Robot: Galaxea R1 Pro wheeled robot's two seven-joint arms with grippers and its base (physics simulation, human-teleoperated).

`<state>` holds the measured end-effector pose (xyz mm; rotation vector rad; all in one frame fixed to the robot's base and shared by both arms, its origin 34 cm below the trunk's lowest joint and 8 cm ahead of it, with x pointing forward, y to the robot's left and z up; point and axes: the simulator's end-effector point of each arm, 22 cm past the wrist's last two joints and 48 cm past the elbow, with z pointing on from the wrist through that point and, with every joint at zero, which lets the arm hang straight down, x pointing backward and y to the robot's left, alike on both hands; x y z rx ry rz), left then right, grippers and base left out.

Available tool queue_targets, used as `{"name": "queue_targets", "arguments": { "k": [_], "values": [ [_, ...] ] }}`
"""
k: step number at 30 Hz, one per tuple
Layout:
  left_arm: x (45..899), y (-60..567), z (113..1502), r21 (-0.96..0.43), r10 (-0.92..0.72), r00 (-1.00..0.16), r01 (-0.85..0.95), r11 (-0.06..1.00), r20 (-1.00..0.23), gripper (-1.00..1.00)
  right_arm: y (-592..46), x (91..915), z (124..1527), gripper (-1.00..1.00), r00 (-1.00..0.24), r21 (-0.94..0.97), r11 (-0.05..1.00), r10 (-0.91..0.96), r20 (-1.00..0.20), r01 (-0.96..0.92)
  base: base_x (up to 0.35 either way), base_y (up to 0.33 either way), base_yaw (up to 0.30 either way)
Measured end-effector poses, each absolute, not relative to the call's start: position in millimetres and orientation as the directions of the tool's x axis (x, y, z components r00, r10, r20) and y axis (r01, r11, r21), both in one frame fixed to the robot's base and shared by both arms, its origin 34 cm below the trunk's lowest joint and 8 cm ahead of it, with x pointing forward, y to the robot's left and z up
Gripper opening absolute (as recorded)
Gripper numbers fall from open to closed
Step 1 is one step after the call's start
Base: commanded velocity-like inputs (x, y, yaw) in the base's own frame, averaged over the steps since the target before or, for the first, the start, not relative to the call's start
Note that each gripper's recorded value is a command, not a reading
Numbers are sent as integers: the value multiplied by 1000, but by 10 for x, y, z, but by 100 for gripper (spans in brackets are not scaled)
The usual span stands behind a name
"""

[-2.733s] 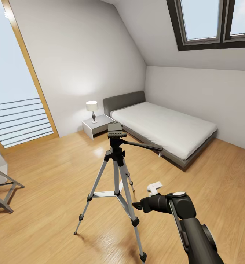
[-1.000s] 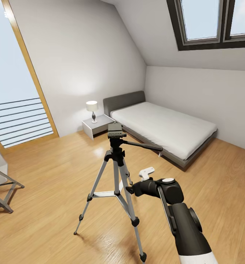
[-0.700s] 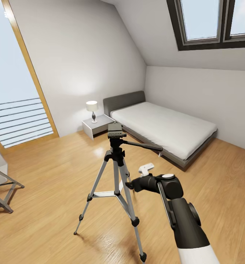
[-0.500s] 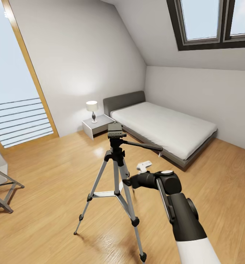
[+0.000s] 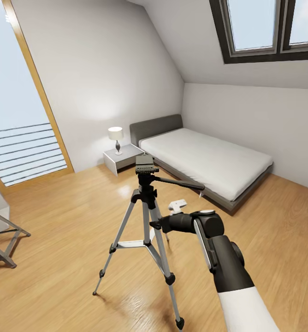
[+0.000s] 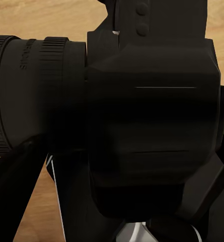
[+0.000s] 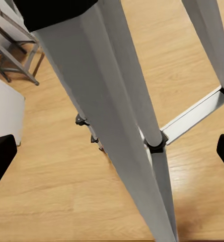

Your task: Attach the digital camera to the camera tripod in the bedroom.

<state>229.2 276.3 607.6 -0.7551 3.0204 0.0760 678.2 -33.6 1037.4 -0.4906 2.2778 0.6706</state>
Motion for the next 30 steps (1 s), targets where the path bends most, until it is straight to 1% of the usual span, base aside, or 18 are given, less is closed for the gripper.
{"name": "queue_targets", "arguments": {
  "k": [11,18,30],
  "values": [
    [2291,2763,6076,41,-470,-882,-471,881,-38,-100,-396,6986,9961,100,-669,256,828,-180,-722,-499,0,0,0],
    [2291,2763,6076,41,-470,-882,-471,881,-38,-100,-369,7049,9727,100,-671,245,826,-199,-714,-507,0,0,0],
    [2291,2763,6076,41,-470,-882,-471,881,-38,-100,-346,7079,9741,100,-659,243,821,-200,-726,-517,0,0,0]
  ]
}}
